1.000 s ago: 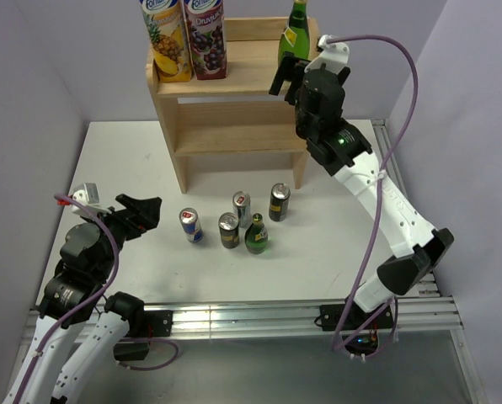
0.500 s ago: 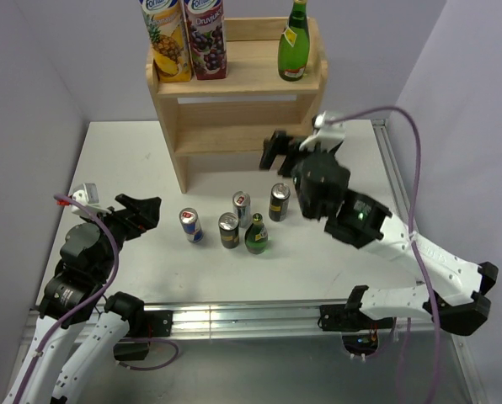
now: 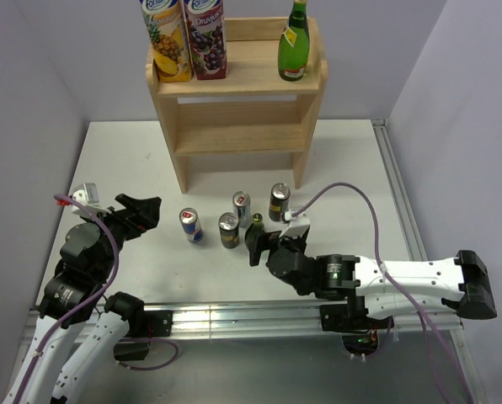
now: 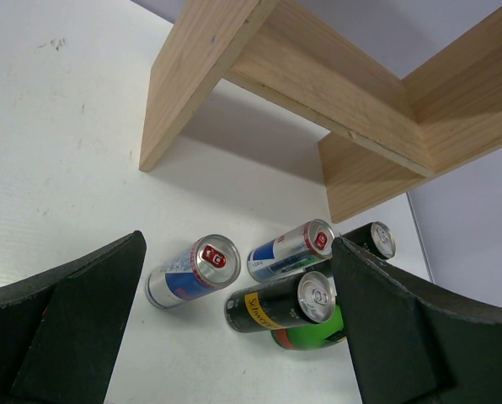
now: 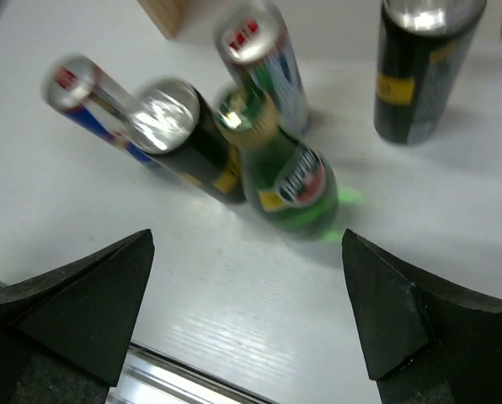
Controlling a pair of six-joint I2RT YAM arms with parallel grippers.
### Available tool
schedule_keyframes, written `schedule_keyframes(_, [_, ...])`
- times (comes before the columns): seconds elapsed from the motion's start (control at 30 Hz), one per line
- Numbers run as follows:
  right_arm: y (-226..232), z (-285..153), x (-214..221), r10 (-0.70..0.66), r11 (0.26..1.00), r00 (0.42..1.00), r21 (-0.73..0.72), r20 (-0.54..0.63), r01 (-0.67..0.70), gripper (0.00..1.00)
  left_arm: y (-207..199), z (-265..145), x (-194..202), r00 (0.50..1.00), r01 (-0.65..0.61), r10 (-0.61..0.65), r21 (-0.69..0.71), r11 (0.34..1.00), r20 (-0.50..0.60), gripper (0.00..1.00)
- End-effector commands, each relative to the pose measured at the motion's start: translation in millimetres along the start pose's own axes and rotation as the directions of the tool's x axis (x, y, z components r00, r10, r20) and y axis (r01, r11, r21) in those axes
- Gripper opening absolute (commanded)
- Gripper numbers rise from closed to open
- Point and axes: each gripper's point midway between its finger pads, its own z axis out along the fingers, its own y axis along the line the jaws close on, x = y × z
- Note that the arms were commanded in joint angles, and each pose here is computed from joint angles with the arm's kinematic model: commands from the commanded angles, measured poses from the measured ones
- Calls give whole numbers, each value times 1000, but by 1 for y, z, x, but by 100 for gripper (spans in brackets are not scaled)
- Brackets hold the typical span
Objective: Place and organize the beverage onto the shelf
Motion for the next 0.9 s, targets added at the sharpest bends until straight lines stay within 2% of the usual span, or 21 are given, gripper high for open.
schedule_keyframes(0.0, [2,7,17,182,983,983,-7,4,-182,100,-4,1,-4,1000,-5,5,15,1000,17,99])
schedule_keyframes(0.23, [-4,35,66,122,992,992,45,-43,-120,100,-3,1,-3,1000,-6,5,11,1000,16,99])
schedule_keyframes(0.4, [-10,53,71,142,988,990,58,-24,-141,100,-3,2,-3,1000,-9,9,14,1000,12,99])
schedule_keyframes(0.67, [-45,85,58,166,978,986,127,20,-167,100,-5,2,-1,1000,-10,10,20,1000,3,99])
schedule_keyframes(0.87, [-38,103,68,154,979,988,134,4,-153,100,-5,1,-3,1000,-8,7,23,1000,12,99])
